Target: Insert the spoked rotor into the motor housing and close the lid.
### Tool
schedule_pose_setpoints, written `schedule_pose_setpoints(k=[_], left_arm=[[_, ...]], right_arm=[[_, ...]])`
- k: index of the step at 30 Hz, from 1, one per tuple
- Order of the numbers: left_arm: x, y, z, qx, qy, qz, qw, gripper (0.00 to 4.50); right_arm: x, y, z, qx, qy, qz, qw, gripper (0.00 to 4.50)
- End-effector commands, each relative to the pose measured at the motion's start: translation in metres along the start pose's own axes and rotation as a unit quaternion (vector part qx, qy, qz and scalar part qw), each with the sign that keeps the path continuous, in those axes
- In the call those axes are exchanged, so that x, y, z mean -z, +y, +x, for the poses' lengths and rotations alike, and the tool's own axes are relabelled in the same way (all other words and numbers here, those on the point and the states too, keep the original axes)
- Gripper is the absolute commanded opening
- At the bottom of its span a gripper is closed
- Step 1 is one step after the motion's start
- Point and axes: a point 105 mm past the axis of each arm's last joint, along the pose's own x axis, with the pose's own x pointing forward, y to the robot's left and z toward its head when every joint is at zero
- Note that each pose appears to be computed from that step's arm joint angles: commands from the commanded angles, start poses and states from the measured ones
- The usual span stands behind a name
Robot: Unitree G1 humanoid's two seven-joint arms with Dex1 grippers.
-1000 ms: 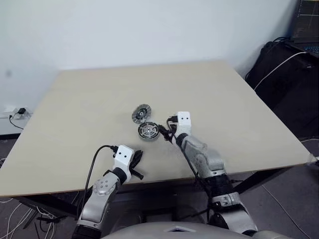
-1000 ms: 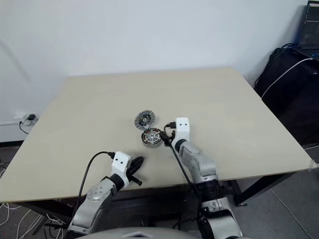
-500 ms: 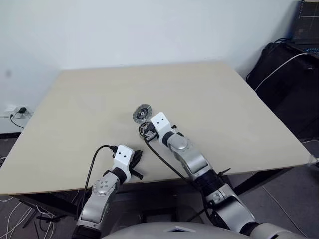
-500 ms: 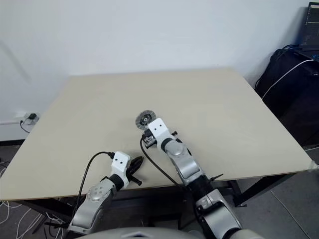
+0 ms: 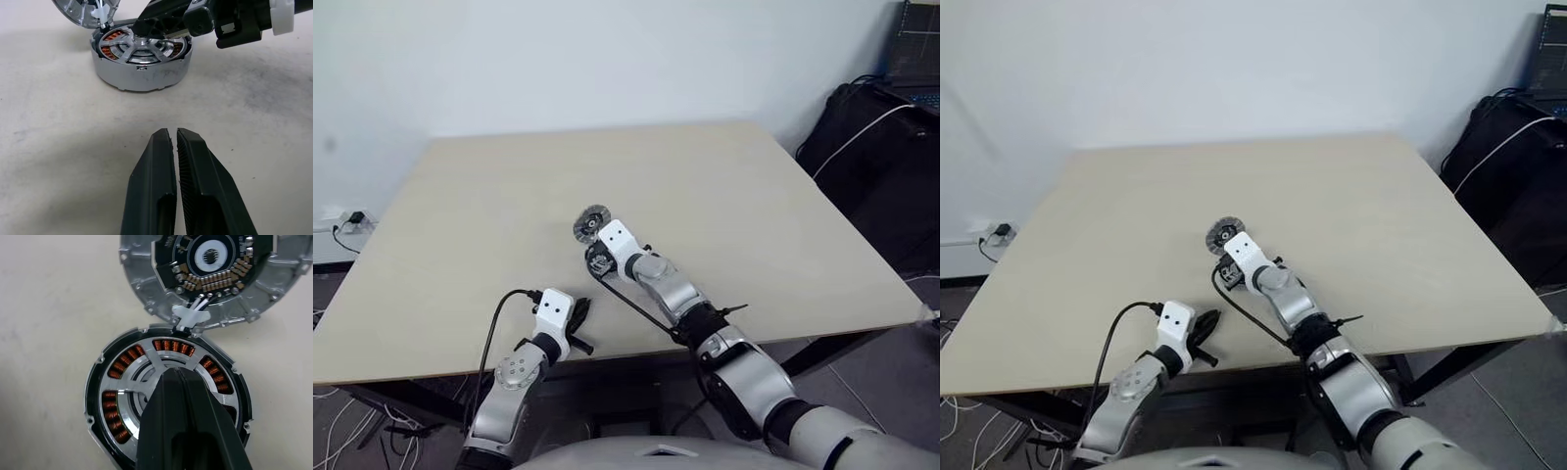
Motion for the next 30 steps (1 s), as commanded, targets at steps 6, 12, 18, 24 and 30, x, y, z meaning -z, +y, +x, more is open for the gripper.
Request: schedule_pose_setpoints(k=[6,12,18,24,30], left_arm=[[-0.013,-0.001,0.004,0.002,-0.028,0.003,1.000,0.29],[-0.013,-0.003,0.008,0.005,-0.030,0.001,1.000,0.29],[-0.012,-0.003,0.008,0.001,-0.032,-0.002,0.999,0.29],[-0.010,-0.002,0.005,-0.008,-0.033,-0.006,0.999,0.29],[-0.010,-0.002,0.004,-0.014,-0.035,-0.009,0.999,0.29]], right_arm=[[-0.051,-0.012,-0.029,-0.101,-0.039,-0.159,0.981,0.39],[-0.043,-0.019,-0.039,-0.152,0.035,-0.293,0.943,2.15],[-0.033,-0.013,-0.040,-0.207,0.090,-0.373,0.900,2.15],[-0.023,-0.004,-0.036,-0.243,0.118,-0.405,0.873,2.15],[-0.018,-0.004,-0.033,-0.256,0.133,-0.418,0.862,2.15]])
